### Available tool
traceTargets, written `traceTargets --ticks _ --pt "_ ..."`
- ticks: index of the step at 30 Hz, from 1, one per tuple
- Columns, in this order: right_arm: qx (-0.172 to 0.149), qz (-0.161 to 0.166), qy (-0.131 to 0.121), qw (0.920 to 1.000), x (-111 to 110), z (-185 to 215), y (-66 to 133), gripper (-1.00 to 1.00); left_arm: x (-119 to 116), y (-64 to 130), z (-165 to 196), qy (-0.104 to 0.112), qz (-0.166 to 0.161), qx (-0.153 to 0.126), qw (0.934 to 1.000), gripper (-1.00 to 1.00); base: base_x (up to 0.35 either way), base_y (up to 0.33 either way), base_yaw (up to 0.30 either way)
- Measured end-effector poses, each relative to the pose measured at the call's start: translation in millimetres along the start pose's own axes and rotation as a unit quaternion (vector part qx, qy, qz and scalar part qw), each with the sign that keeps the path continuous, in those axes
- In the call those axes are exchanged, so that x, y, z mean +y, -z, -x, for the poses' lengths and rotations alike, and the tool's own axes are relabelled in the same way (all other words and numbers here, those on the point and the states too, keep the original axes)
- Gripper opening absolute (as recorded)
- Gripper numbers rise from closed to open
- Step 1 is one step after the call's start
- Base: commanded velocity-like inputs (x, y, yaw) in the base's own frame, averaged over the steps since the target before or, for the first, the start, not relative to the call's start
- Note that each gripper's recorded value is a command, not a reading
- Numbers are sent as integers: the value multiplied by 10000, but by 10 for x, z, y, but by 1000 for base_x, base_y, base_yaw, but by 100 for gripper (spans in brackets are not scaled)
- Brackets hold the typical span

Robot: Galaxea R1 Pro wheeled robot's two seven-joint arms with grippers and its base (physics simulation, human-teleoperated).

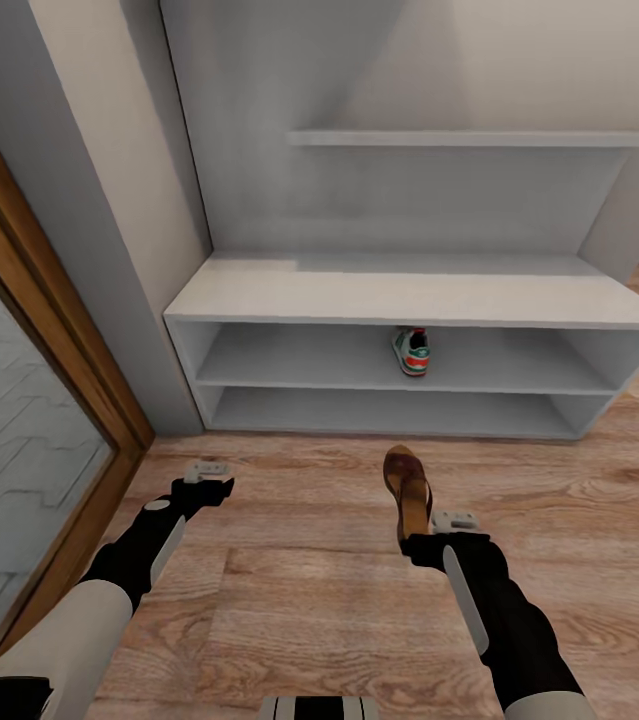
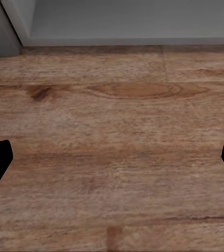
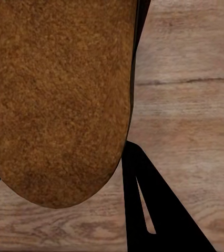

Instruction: Pick up the two gym shoes and the two sandals from the corridor floor and place them onto the hallstand (shoe rack) in the corridor, making sure they are on the rack and not on the floor. Arrange them so the two gym shoes are next to each other and the two sandals are next to each other.

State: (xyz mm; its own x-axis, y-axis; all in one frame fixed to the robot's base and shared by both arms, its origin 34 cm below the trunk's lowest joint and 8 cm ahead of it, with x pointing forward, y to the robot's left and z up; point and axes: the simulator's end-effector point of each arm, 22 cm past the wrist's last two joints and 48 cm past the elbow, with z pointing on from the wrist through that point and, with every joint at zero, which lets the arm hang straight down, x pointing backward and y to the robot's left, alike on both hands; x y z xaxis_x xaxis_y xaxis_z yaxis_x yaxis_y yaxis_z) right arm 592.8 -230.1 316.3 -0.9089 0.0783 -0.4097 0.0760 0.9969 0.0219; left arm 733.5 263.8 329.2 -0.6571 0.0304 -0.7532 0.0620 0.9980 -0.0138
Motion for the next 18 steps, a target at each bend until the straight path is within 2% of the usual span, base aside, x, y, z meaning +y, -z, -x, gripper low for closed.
traceTargets --ticks 2,5,9,11,18 --pt "-6 -76 9 10000 -33 7 2 -100 1 0 0 1 0 0 10000 100 11 0 0" --pt "-14 -383 15 9993 -168 17 11 -100 0 0 -1 0 0 1 10000 100 5 0 0" --pt "-26 -1153 24 9933 -504 30 70 -100 -10 -1 -1 1 -8 2 10000 100 1 0 0" --pt "-47 -1358 57 9907 -568 42 97 -100 -36 -3 0 10 -24 1 10000 100 0 0 0" --pt "-86 -1358 189 9905 -483 62 106 -100 -45 -4 -1 14 -30 2 10000 100 0 0 12"
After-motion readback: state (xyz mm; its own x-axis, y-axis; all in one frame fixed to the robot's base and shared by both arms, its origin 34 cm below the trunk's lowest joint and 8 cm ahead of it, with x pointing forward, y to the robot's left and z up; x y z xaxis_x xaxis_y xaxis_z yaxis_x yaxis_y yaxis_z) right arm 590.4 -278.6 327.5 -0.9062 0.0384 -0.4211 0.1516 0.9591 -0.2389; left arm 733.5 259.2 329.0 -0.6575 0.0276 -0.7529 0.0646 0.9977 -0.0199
